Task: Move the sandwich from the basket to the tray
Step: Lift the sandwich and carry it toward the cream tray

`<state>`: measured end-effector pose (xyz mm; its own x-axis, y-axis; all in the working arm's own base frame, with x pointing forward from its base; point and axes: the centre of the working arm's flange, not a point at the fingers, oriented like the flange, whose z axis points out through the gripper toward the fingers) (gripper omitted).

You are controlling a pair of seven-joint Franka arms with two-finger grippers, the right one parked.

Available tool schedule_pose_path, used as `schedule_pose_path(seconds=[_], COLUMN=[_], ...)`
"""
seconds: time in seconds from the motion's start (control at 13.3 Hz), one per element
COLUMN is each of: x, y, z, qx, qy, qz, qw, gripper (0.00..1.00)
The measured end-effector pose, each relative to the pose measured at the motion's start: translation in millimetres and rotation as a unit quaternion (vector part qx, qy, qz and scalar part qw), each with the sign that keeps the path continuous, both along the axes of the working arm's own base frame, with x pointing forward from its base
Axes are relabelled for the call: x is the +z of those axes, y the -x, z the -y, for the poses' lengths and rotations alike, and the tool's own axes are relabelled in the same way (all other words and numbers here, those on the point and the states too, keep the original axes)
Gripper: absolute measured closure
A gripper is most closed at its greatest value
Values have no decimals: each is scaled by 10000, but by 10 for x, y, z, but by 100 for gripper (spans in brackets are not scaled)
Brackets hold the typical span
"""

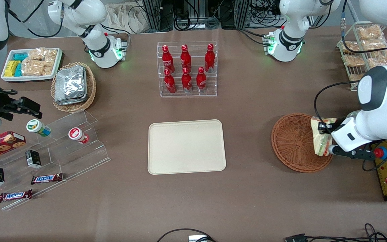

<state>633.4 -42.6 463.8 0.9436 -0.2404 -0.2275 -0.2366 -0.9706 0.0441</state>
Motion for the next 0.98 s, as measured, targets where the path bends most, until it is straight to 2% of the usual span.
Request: schedule_pose_path(seconds=[0.3,0.68,0.98], x=[29,-389,-1028], y=[51,209,237], z=[518,2261,3239], qx=[-247,49,524], qy=[-15,-370,-347], qz=[-146,-242,-228], qw=[9996,9990,9978], gripper=[81,81,81])
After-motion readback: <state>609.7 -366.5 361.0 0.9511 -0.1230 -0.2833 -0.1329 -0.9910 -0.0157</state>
